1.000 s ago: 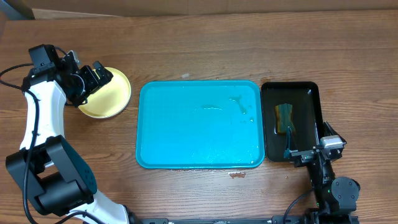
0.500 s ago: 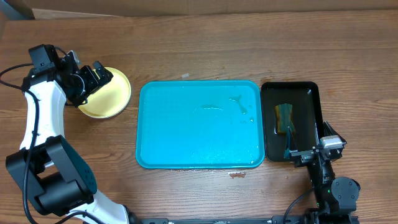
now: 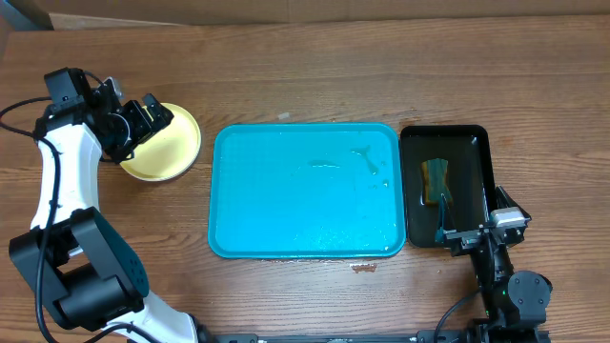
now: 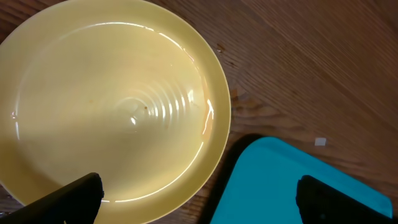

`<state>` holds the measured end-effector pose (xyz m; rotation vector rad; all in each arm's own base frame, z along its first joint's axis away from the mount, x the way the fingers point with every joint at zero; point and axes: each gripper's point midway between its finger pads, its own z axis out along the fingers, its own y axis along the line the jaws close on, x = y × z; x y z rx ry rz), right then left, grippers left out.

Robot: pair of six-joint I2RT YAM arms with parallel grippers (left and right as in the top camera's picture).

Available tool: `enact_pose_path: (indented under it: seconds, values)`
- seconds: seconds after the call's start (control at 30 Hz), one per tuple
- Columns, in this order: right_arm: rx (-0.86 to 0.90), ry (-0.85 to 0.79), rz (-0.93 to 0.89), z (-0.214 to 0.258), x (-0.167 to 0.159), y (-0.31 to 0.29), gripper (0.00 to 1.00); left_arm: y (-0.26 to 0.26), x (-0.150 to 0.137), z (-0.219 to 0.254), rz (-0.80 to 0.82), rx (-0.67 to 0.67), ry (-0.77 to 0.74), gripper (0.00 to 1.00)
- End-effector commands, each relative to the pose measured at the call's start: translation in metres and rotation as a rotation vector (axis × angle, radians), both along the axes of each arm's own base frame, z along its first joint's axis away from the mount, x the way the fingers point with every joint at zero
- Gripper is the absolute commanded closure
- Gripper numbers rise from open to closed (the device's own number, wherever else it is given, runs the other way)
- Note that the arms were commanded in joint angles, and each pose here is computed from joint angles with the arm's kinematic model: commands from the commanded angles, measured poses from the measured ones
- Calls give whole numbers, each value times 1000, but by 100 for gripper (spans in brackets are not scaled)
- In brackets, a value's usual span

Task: Clean dirty plates on tray and stack at the side

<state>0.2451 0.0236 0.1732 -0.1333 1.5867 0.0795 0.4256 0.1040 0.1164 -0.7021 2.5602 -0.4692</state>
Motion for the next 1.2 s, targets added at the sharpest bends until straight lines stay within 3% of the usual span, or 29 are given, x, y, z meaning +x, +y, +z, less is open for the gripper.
enact_pose_path:
  seconds: [0.0,0.37,0.8,1.0,1.17]
  values:
    - [-3,-8,3,-1,0,0,0,-17,8,33,-55,39,-79,0]
    - [-3,-8,3,-1,0,0,0,-113,1,117,-267,84,-281,0]
    - [-3,-8,3,-1,0,0,0,-129,-76,260,-274,180,-661,0]
    - [-3,-8,3,-1,0,0,0,-133,-107,271,-272,195,-720,0]
    - [-3,-8,3,-1,0,0,0,-135,-130,248,-277,202,-700,0]
